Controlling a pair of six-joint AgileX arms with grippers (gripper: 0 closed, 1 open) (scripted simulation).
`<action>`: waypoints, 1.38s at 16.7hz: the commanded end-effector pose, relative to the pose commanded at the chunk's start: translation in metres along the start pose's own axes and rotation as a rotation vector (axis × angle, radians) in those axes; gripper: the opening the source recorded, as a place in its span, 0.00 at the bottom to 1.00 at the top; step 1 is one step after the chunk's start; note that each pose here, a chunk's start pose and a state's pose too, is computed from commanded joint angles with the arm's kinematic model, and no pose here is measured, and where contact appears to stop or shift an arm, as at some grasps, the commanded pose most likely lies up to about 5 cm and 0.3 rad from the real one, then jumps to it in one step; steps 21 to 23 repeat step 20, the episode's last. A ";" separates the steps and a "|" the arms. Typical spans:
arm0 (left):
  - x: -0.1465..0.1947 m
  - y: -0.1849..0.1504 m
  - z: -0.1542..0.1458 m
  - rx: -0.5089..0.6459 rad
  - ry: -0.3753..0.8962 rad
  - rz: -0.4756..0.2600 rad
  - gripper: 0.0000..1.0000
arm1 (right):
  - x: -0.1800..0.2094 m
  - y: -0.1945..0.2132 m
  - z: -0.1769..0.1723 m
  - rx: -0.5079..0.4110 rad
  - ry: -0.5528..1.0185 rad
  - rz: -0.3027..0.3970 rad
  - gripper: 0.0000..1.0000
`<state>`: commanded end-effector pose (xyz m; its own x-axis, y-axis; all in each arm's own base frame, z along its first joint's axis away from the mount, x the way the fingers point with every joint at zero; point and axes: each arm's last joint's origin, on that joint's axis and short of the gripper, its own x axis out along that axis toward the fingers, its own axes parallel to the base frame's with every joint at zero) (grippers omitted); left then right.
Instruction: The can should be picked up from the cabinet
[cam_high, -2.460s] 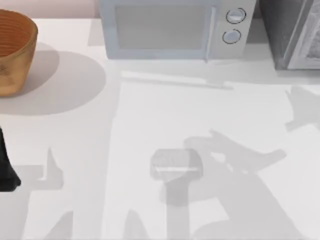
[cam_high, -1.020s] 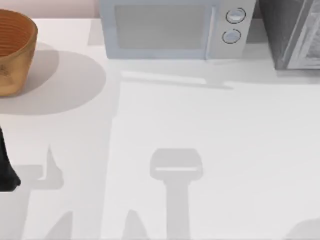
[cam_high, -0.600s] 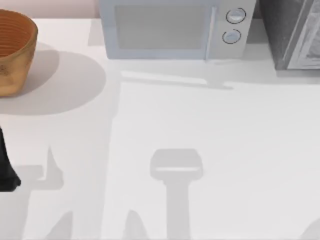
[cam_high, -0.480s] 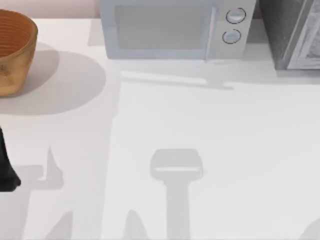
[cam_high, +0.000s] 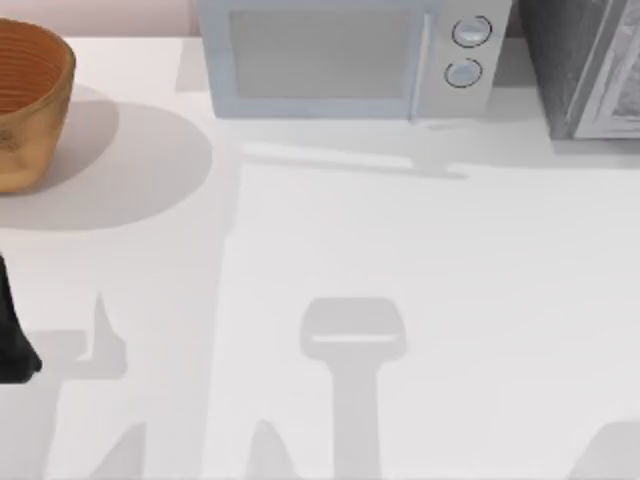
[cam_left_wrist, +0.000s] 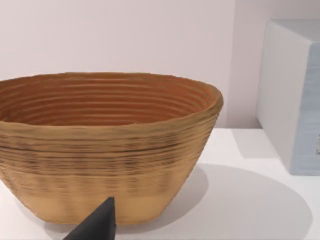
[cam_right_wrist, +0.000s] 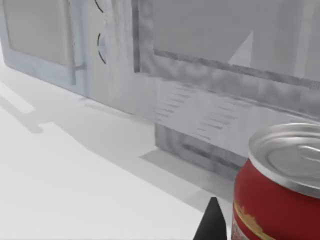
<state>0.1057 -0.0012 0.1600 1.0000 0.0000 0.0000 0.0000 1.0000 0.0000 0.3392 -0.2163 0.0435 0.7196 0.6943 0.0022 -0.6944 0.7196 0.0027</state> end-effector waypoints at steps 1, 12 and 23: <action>0.000 0.000 0.000 0.000 0.000 0.000 1.00 | 0.000 0.000 0.000 0.000 0.000 0.000 0.00; 0.000 0.000 0.000 0.000 0.000 0.000 1.00 | 0.000 0.000 0.000 0.000 0.000 0.000 0.83; 0.000 0.000 0.000 0.000 0.000 0.000 1.00 | 0.000 0.000 0.000 0.000 0.000 0.000 1.00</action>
